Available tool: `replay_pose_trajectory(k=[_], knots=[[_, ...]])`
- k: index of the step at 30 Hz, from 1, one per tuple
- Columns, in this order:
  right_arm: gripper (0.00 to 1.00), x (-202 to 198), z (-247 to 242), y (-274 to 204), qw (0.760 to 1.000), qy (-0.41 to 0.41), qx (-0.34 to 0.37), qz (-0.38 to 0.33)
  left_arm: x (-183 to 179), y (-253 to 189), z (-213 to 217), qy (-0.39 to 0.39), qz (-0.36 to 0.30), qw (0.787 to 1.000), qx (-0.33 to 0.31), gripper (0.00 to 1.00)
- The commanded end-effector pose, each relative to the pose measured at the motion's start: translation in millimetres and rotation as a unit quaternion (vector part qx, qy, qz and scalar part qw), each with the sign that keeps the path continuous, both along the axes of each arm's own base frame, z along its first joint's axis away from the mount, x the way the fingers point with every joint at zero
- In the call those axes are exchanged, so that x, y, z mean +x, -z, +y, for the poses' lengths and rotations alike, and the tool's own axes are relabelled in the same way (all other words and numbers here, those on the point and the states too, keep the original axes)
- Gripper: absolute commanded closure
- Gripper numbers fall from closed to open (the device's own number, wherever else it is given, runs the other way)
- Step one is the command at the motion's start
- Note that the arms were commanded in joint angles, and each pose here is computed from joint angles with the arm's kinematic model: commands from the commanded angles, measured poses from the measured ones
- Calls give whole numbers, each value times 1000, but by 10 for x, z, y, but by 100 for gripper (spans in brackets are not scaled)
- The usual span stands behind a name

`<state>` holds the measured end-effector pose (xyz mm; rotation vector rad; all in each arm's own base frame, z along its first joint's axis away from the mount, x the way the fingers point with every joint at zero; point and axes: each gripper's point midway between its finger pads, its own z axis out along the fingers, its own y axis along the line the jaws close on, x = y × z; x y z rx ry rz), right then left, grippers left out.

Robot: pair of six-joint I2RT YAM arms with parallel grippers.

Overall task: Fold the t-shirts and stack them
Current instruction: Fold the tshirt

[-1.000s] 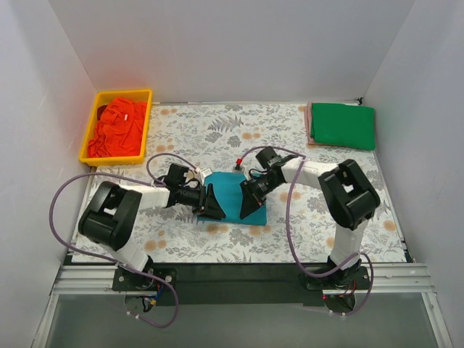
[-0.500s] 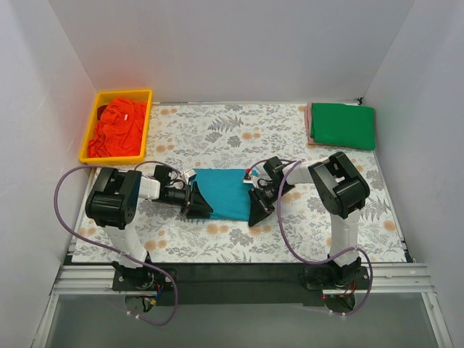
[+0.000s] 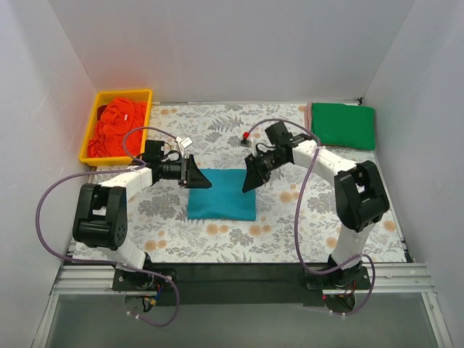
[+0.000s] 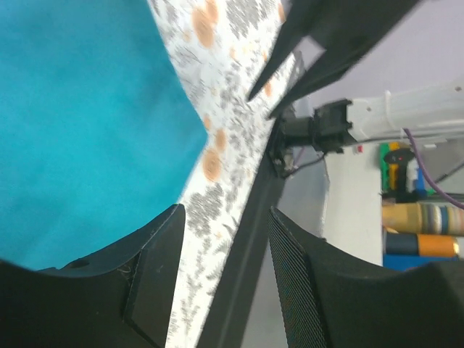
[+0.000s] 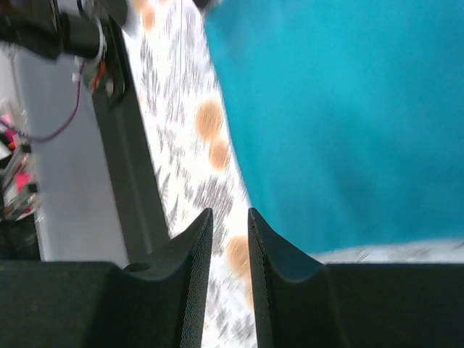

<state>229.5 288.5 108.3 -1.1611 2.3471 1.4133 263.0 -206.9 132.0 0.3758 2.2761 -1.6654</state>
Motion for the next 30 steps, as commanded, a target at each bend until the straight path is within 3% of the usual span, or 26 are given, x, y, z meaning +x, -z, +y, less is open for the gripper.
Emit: replay_pose_trajectory(k=[1, 3, 5, 10, 15, 20, 23, 26, 30], knots=[[67, 449, 253, -294, 998, 21, 42, -34, 423, 52, 6, -50, -23, 998, 13, 52], [67, 769, 381, -214, 997, 37, 53, -30, 656, 217, 29, -86, 12, 996, 25, 54], [68, 1000, 406, 24, 997, 66, 46, 0, 953, 242, 78, -114, -12, 993, 24, 55], [69, 1520, 371, 396, 991, 117, 54, 29, 1375, 658, 269, -171, 32, 984, 25, 55], [71, 1713, 127, 911, 987, 153, 19, 47, 1465, 964, 395, -191, 94, 977, 11, 55], [72, 1901, -5, 974, 985, 171, 10, 28, 1443, 973, 396, -190, 95, 977, 8, 54], [70, 2088, 13, 599, 984, 175, 31, -14, 1504, 646, 416, -180, 38, 983, -1, 53], [62, 2149, 38, -41, 980, 173, 63, -70, 1587, 163, 475, -173, -81, 981, 26, 48], [50, 2073, -76, -713, 970, 186, 78, -136, 1466, -409, 564, -164, -226, 957, 79, 45]])
